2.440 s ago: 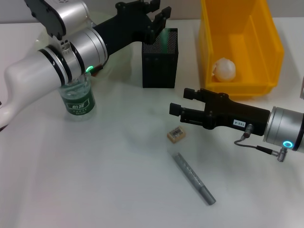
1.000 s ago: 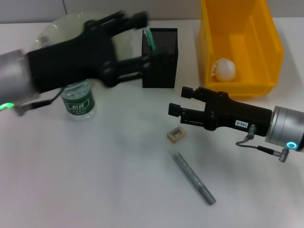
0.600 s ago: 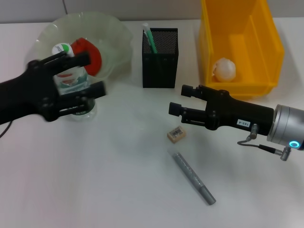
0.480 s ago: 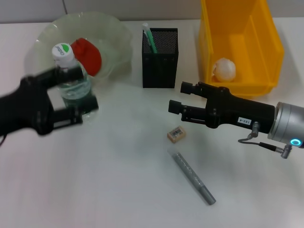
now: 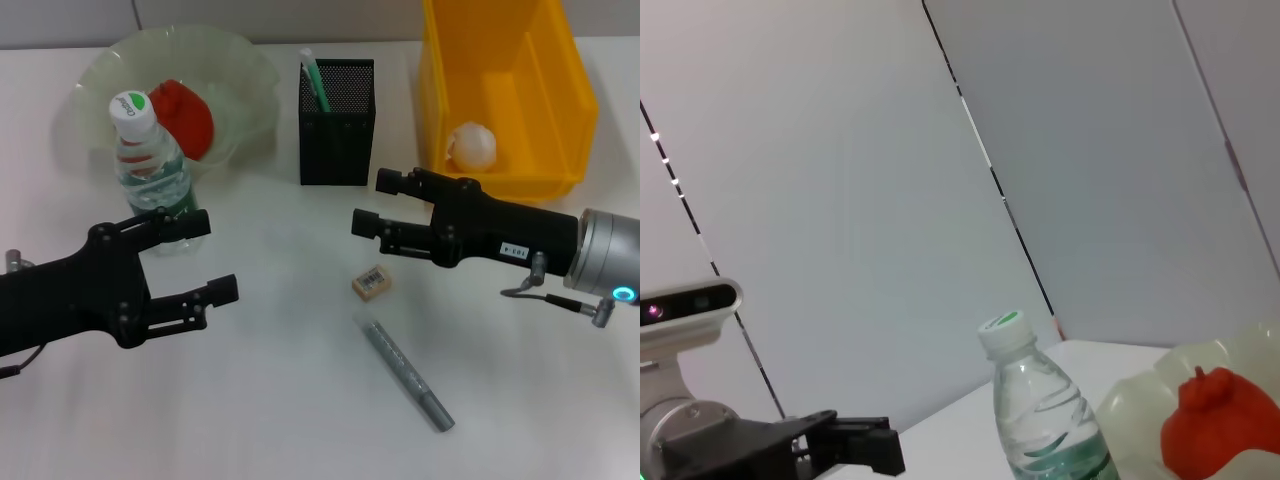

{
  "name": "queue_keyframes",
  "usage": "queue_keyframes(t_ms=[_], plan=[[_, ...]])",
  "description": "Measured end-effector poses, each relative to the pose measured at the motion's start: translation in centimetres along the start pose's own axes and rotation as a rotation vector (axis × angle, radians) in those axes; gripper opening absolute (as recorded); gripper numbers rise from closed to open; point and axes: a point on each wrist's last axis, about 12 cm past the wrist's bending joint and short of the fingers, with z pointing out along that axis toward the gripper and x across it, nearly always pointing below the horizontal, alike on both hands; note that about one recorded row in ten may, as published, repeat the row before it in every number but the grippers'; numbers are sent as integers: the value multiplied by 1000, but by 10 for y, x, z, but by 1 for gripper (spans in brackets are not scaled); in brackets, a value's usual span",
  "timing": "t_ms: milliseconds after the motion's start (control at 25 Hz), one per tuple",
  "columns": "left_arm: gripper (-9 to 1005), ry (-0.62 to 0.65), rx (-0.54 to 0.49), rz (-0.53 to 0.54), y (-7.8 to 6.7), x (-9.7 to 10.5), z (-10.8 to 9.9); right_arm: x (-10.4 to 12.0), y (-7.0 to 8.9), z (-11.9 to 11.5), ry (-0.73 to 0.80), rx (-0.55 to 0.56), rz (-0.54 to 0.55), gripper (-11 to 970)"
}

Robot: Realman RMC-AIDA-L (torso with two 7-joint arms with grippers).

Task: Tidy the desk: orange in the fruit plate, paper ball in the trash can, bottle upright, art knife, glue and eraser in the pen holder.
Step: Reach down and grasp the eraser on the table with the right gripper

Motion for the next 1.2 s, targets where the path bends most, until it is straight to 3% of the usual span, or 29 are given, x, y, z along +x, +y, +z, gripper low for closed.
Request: queue_keyframes(t_ms=[160,360,520,720,920,1200], plan=[[819,-6,8,2,1,2,4,-21,-3,1,54,-24,-5,827],[819,-5,3,9,2,2,4,-75,-3,5,275,-9,-41,826],[819,-15,-10,-8,1,6,3,-125,1,20,503,120,-100,825],[819,-29,-13,-16,-2,12,4,-168,12,48,688,203,-122,825],[819,-27,-3,26,-4,14,4,-189,23,77,851,242,-155,824],[819,-10,3,59,-6,17,2,-188,37,110,1021,279,-173,823]])
